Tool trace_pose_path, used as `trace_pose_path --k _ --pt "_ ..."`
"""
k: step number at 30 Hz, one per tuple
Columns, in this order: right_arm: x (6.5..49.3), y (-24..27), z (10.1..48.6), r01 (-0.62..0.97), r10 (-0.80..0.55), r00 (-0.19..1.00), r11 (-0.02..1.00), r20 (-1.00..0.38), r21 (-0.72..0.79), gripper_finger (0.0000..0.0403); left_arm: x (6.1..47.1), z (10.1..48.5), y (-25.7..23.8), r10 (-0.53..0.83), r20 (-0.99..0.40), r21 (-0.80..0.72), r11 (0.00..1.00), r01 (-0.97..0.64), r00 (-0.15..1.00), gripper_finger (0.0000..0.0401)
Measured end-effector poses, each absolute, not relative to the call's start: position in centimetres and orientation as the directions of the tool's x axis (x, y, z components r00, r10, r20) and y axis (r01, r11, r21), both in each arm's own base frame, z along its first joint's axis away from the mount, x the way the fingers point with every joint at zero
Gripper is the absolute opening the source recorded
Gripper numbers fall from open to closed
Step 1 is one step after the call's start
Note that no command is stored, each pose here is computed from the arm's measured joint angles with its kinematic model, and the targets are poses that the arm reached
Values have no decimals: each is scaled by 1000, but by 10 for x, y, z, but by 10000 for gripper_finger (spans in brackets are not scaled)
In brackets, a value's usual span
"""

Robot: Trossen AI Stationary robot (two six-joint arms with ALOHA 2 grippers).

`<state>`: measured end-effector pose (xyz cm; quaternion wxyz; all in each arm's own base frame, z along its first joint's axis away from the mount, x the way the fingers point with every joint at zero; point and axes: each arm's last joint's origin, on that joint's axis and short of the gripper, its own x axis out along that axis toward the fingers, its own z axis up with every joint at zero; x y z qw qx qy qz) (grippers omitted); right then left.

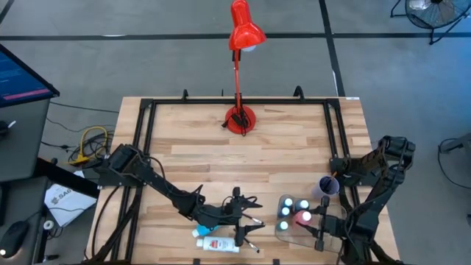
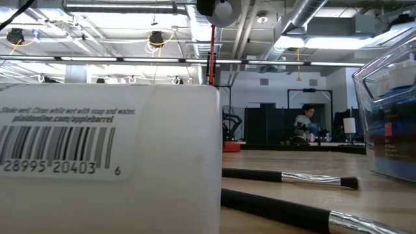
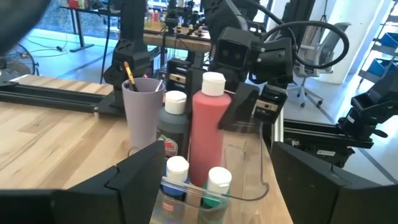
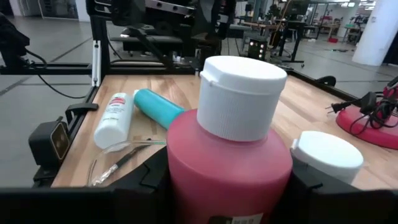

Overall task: Pick & Place Paint Supplies
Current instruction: Put the pink paint bottle into the transparent bin

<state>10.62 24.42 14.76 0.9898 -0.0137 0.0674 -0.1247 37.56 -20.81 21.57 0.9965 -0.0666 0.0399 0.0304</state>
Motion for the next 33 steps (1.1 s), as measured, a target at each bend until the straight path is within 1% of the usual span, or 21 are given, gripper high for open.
trace_pose_path --k 13,19,22,27,28,30,33 --pt "106 243 147 233 -240 958 970 -159 -64 169 375 216 -209 54 -83 -134 989 -65 995 273" --pt "104 243 146 225 -234 958 972 -165 -68 182 375 216 -209 54 -84 -134 989 -65 995 273" --pt "104 244 146 225 -232 959 972 -165 -59 181 375 216 -209 54 -84 -134 989 -65 995 273" --pt "106 250 133 234 -241 961 970 -133 -69 171 375 216 -209 54 -84 -134 989 -65 995 273" --pt "106 253 128 214 -218 958 976 -187 -41 170 375 216 -209 54 -84 -134 989 -65 995 273" --pt "107 253 118 225 -235 958 971 -167 -74 173 375 216 -209 54 -84 -134 989 -65 995 273" --pt "111 255 114 247 -254 955 967 -155 -66 183 375 216 -210 53 -84 -133 989 -64 995 273"
